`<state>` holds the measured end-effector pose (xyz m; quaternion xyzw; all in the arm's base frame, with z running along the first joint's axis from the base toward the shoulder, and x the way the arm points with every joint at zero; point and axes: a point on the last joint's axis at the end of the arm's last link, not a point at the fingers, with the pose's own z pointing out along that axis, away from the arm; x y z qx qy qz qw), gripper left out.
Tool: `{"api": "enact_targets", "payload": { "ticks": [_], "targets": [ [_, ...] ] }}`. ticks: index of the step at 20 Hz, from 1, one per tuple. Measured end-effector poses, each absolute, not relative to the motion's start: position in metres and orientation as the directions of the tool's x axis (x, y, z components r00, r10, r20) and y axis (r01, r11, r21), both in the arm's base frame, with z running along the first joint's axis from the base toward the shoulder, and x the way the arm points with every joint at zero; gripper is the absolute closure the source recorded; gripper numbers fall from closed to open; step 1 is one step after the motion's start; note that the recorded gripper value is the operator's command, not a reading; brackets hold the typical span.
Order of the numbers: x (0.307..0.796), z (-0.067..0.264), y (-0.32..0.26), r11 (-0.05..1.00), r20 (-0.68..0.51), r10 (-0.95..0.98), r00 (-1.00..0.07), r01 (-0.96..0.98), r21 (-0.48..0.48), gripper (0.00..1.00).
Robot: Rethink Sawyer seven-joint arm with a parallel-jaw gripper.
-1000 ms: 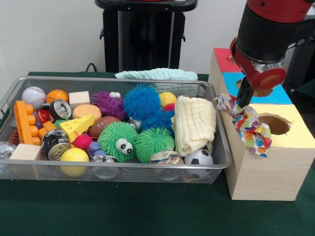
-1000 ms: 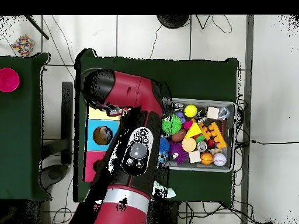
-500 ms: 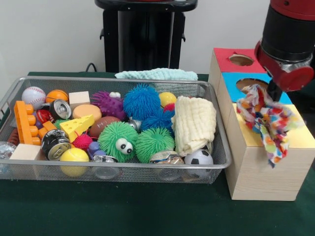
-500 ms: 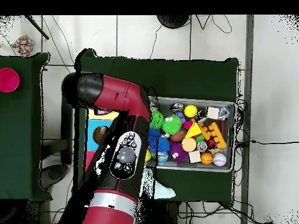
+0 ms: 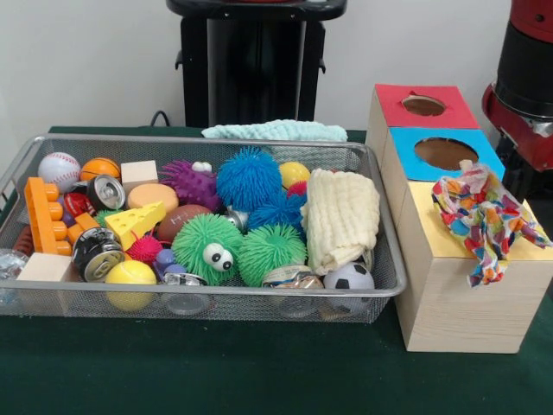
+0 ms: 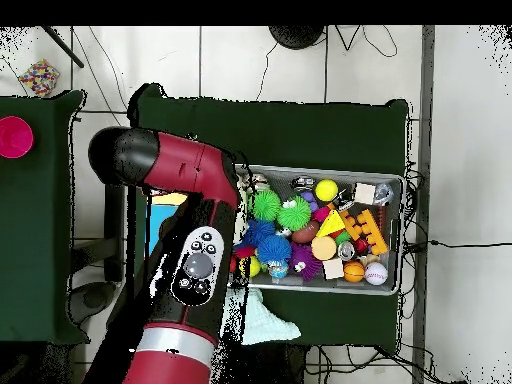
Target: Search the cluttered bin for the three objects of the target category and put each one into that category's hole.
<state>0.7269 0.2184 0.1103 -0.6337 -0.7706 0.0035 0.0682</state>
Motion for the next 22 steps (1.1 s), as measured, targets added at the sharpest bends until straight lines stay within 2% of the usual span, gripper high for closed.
{"api": "enact_targets", "payload": {
  "ticks": [13, 22],
  "targets": [
    [0.725, 0.097, 0.214, 0.181, 0.094, 0.980, -0.173, 0.980, -0.085, 1.00],
    [0.709, 0.093, 0.195, 0.127, 0.117, 0.987, -0.112, 0.984, -0.127, 1.00]
  ]
}}
